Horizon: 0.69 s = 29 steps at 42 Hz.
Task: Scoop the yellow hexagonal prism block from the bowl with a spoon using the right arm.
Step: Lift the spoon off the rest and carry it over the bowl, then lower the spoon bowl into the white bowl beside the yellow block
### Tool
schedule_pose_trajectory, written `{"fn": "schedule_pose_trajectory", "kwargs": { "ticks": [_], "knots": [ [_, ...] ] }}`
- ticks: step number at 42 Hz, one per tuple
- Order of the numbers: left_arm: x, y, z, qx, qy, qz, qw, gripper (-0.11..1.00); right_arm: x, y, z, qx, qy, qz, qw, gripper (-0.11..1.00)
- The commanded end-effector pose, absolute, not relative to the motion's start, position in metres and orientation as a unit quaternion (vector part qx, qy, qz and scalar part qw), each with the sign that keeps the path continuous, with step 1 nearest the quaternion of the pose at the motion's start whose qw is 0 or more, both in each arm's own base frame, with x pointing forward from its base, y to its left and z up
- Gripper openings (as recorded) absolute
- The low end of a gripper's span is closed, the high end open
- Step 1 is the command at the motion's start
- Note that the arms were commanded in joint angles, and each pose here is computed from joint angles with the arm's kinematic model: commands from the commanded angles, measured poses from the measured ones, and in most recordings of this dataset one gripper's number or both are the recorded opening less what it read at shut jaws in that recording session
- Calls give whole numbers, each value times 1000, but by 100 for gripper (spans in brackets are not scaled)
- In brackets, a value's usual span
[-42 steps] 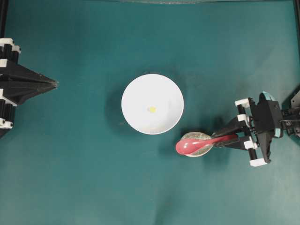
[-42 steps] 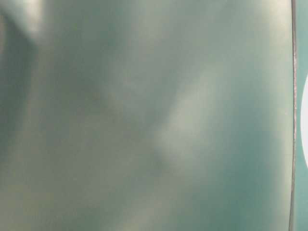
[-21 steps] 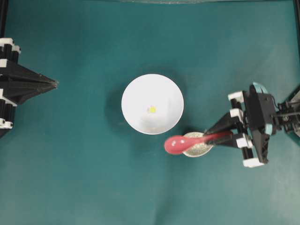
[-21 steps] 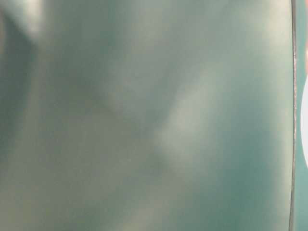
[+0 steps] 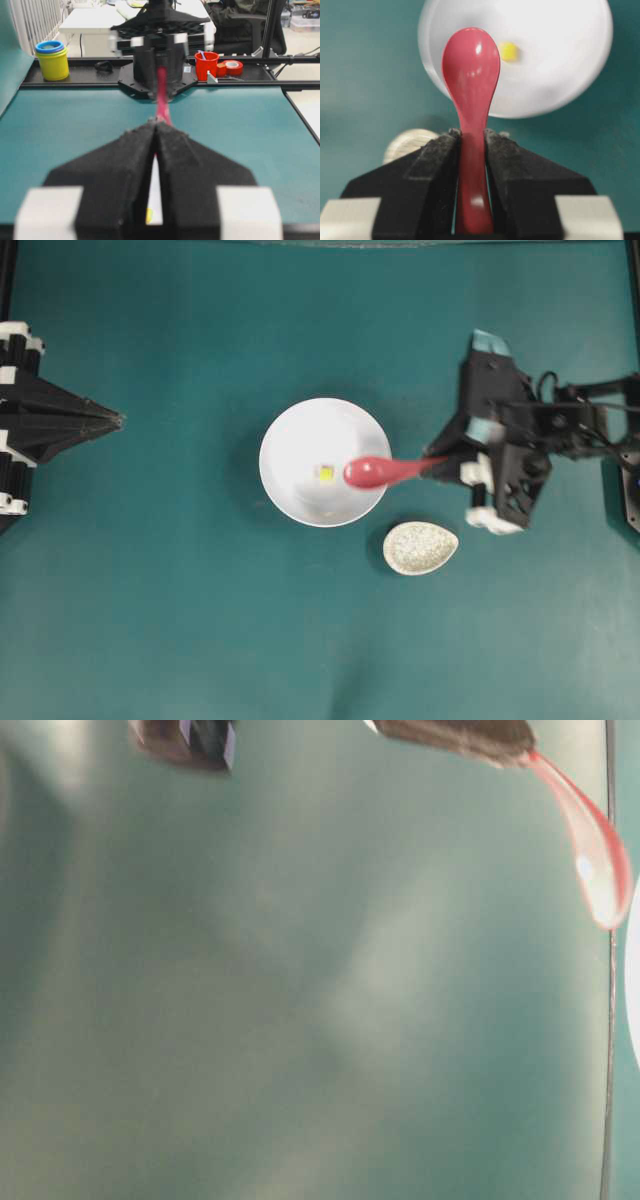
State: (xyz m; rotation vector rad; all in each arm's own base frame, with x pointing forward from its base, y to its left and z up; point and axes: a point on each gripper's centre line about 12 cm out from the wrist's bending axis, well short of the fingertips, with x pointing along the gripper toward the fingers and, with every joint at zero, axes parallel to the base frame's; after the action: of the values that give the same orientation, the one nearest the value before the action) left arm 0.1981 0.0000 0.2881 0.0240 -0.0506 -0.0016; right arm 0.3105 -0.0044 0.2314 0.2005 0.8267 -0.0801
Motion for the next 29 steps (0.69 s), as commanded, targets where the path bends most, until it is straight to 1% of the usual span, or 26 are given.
{"fn": "schedule_pose_trajectory", "kwargs": {
  "ticks": [1, 16, 22, 29],
  "knots": [
    [200, 0, 292, 14, -28, -1, 1000, 0, 324, -13, 240, 105, 422, -52, 899, 21],
    [201, 0, 293, 13, -28, -1, 1000, 0, 368, -21, 232, 108, 548, -63, 827, 21],
    [200, 0, 292, 13, -28, -1, 1000, 0, 375, -24, 232, 108, 582, -66, 804, 21],
    [200, 0, 292, 14, -28, -1, 1000, 0, 379, -24, 230, 109, 602, -66, 788, 21]
  ]
}}
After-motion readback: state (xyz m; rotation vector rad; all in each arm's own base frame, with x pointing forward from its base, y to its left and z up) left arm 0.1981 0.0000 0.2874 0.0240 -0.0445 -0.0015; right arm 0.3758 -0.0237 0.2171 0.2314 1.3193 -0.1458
